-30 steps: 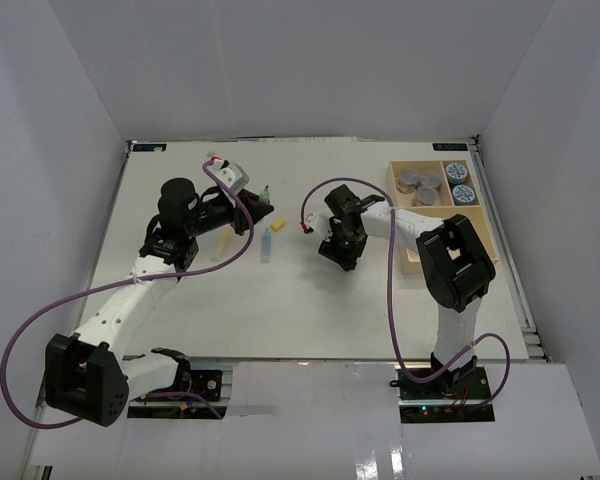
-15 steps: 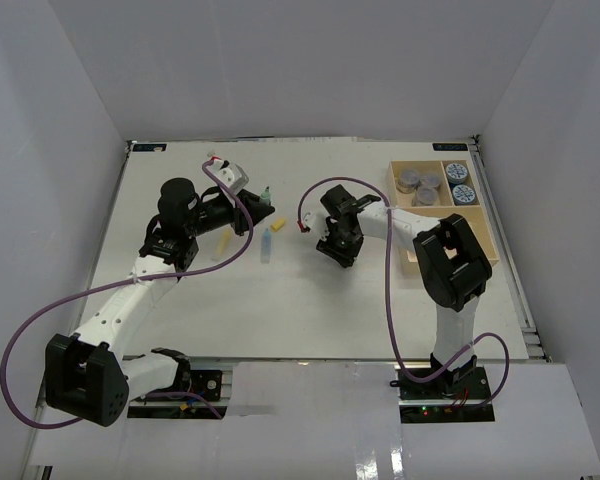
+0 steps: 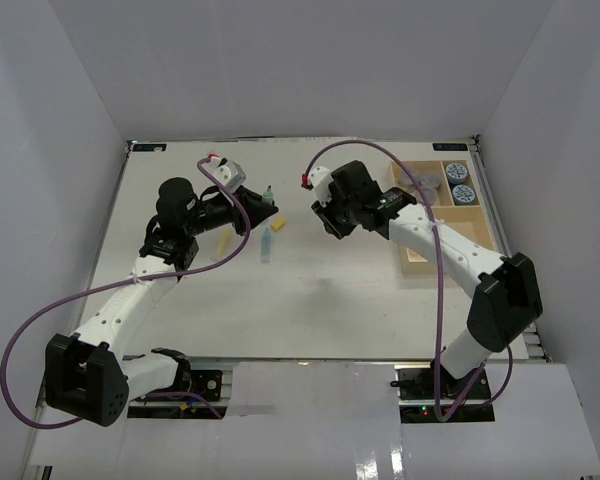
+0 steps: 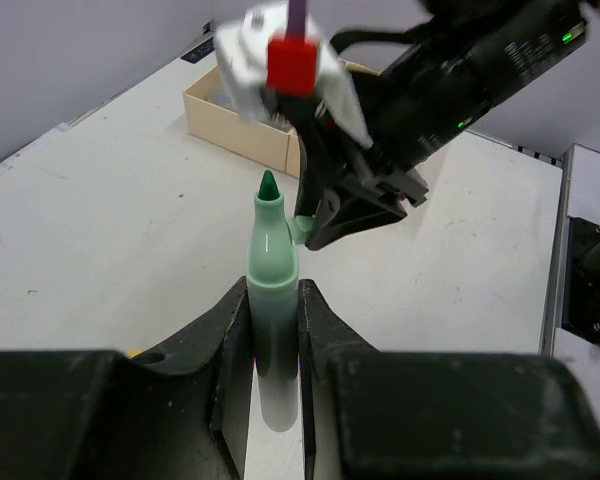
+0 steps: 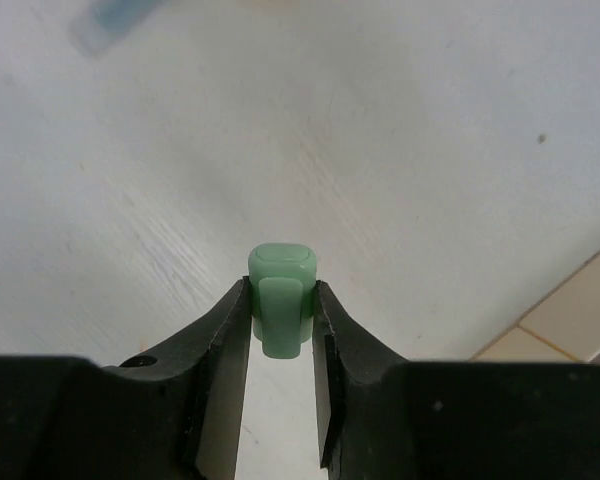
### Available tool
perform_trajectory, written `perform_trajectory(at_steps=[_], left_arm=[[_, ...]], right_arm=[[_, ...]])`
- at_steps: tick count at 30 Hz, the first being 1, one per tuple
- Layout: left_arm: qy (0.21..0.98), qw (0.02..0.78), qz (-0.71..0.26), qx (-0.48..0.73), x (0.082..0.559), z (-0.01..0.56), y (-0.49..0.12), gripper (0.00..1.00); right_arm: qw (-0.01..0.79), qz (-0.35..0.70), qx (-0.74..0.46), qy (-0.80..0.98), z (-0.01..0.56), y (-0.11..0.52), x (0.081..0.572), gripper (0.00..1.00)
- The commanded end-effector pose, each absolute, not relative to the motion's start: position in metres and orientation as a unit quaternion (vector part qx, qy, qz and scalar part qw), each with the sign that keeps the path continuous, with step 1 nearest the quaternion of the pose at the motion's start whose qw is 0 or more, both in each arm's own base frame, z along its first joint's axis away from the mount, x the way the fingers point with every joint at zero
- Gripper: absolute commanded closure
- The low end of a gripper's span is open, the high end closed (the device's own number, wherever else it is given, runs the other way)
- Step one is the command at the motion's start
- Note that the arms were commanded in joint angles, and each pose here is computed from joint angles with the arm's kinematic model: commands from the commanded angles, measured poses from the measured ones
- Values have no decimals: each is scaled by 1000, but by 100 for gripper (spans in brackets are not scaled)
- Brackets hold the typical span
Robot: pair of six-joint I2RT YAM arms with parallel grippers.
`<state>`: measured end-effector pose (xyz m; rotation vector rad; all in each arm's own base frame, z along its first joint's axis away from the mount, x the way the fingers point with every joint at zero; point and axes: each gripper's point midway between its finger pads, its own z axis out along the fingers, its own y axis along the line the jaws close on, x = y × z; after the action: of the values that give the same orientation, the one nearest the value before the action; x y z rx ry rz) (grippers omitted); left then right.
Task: Sort the stationery into containers
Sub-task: Pick up the pen cap from the center of the board, then close the pen cap on the pen.
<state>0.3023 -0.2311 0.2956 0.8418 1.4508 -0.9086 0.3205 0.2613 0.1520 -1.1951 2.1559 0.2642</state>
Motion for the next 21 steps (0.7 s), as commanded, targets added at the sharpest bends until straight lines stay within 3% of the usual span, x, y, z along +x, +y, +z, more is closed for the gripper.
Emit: perform_trajectory(at_steps=[1, 11, 21], left_arm=[[605, 585, -401, 363, 296, 306, -232, 100], [607, 577, -418, 352, 296, 303, -239, 100], [609, 584, -413, 343, 298, 304, -239, 100]], right_arm=[[453, 139, -364, 801, 238, 288, 338, 90], [650, 301, -188, 672, 409, 326, 308, 91], [686, 340, -151, 625, 439, 358, 292, 92]])
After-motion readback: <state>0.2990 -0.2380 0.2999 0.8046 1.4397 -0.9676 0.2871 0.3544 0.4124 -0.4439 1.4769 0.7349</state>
